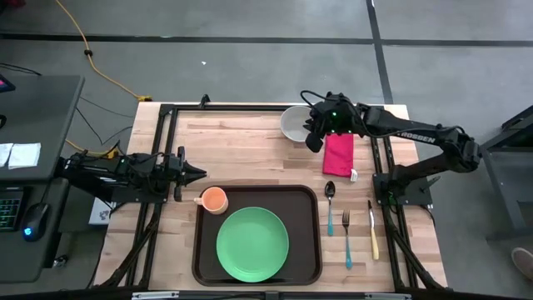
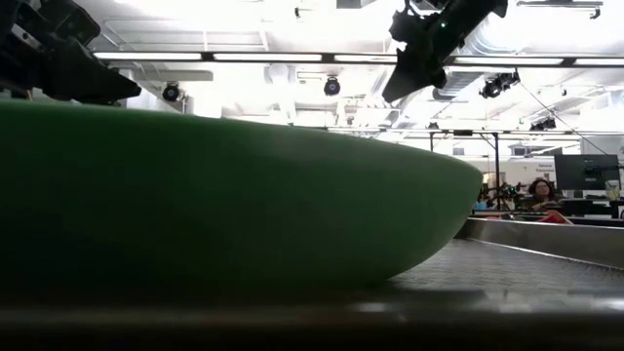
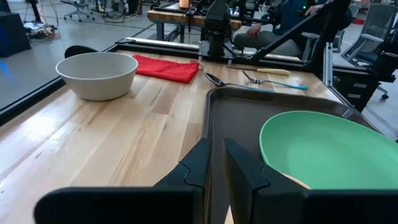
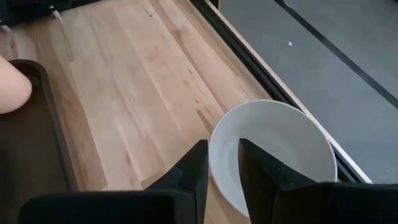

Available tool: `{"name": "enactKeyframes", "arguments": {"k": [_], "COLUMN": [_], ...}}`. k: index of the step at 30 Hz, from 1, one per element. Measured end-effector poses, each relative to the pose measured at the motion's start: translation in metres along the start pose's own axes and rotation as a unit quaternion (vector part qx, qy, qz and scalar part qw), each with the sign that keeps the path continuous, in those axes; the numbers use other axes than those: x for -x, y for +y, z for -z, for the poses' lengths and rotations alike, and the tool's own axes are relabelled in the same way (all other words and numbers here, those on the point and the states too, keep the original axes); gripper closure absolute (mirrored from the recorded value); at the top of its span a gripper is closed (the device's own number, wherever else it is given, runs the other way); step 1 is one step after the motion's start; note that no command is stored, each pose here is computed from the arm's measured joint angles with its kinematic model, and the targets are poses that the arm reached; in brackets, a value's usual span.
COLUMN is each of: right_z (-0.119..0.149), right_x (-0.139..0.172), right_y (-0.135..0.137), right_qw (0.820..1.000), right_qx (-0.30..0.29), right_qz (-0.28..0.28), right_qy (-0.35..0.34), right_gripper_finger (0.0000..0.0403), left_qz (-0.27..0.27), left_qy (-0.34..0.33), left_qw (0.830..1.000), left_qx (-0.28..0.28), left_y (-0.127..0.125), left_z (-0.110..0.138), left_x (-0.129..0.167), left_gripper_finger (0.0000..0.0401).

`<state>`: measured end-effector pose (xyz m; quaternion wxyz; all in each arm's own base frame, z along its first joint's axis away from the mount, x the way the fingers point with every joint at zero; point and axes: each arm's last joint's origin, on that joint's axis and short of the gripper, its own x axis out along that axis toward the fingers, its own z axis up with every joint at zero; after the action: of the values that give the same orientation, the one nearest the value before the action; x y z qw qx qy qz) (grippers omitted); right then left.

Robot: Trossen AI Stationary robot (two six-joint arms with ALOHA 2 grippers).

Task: Set up tray
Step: Put the gray bowl on the green plate

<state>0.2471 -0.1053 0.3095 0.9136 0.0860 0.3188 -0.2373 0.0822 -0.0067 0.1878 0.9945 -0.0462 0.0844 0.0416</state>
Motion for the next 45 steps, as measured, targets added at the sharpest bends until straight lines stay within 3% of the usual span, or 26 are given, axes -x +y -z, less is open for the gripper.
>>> {"name": "enactKeyframes", "arguments": {"k": [16,24,32,40,45], "right_z": [-0.0004,-0.0003,-0.0003,0.0057,0.0096], "right_x": [0.0000,0.0002,0.0002,0.0004,0.0004], "right_y": [0.0000,0.0013,0.0012,0.0023,-0.0041], "right_qw": [1.000,1.000,0.998,0.997,0.995], "right_qx": [0.004,0.009,0.052,0.052,0.015], "right_qz": [0.002,-0.020,-0.018,-0.056,-0.081], "right_qy": [-0.002,-0.001,-0.001,0.030,0.055], "right_gripper_finger": [0.0330,0.0277,0.0226,0.0209,0.0208], "left_qz": [-0.003,-0.003,-0.003,-0.004,-0.004], "left_qy": [0.002,0.001,0.001,0.001,0.001], "left_qw": [1.000,1.000,1.000,1.000,1.000], "left_qx": [0.000,0.000,0.000,0.000,0.000], "left_y": [0.0002,0.0002,0.0002,0.0003,0.0003], "left_z": [0.0002,0.0002,0.0001,0.0001,0.0001], "left_x": [0.0001,0.0001,0.0001,0.0001,0.0001], "left_gripper_finger": [0.0327,0.0327,0.0327,0.0327,0.0327]}}
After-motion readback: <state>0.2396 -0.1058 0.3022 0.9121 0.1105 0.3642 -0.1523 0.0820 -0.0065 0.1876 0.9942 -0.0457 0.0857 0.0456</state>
